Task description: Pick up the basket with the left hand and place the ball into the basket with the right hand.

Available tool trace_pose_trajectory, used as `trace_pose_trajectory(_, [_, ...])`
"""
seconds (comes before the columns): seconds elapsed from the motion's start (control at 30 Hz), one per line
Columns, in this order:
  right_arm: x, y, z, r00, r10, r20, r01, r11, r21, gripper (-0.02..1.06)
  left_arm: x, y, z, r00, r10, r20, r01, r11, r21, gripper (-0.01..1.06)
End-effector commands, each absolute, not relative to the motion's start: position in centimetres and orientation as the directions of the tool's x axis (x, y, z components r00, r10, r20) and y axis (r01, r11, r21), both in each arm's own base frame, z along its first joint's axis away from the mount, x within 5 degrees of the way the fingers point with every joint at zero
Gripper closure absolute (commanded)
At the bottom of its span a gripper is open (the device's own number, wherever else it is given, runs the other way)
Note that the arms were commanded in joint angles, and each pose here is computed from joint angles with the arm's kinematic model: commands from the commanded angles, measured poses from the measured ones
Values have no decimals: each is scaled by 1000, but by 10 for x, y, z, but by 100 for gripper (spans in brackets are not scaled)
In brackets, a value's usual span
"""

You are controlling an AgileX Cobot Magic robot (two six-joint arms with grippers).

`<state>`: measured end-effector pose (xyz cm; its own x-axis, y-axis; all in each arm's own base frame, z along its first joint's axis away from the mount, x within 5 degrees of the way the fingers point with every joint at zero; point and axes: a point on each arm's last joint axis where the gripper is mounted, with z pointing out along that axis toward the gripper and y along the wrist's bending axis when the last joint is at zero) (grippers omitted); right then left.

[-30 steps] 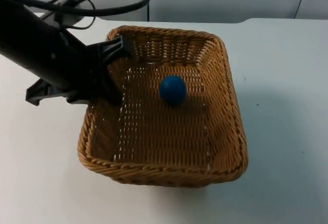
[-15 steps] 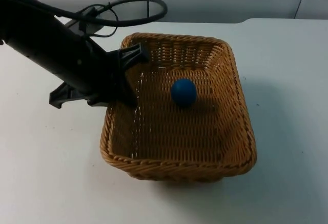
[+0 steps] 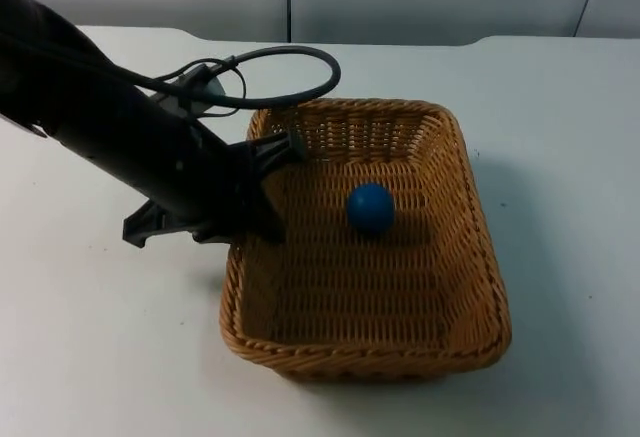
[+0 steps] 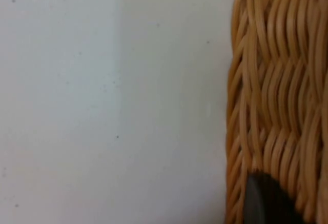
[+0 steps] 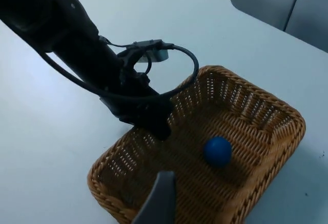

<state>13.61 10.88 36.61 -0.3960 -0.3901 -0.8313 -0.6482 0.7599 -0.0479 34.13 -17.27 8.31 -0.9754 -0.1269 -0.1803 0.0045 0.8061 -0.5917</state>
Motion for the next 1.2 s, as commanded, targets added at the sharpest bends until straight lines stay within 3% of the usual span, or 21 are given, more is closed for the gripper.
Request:
trace_pose_trajectory(0.0, [130, 103, 366, -392, -375, -840, -641, 766, -43, 23, 339, -180, 80, -980, -103, -172, 22, 797, -604, 93])
trace_pose_trajectory(0.2, [124, 98, 367, -398, -356, -845, -634, 773, -28, 23, 339, -180, 80, -979, -104, -173, 23, 795, -606, 92])
trace_pose_trajectory(0.33, [123, 98, 366, -409, -354, -841, -630, 776, -20, 23, 339, -180, 81, -980, -100, -171, 25, 792, -609, 81])
trace_pose_trajectory(0.5, [123, 98, 366, -412, -353, -840, -629, 777, -18, 23, 337, -182, 81, -983, -93, -156, 26, 781, -624, 36])
trace_pose_trajectory(0.53, [123, 98, 366, -412, -353, -840, -629, 777, -18, 23, 337, -182, 81, -983, -93, -156, 26, 781, -624, 36])
trace_pose_trajectory(0.57, [124, 97, 366, -410, -357, -840, -629, 777, -23, 23, 336, -182, 82, -985, -88, -151, 27, 777, -629, 28])
trace_pose_trajectory(0.63, [124, 97, 366, -408, -358, -840, -630, 777, -25, 23, 336, -182, 83, -985, -82, -149, 31, 774, -632, 22])
trace_pose_trajectory(0.77, [123, 97, 366, -411, -360, -837, -630, 776, -25, 23, 338, -179, 90, -982, -87, -167, 40, 771, -635, 22])
trace_pose_trajectory(1.17, [123, 97, 365, -410, -367, -835, -630, 776, -32, 23, 349, -141, 175, -898, -62, -436, 227, 784, -578, 22])
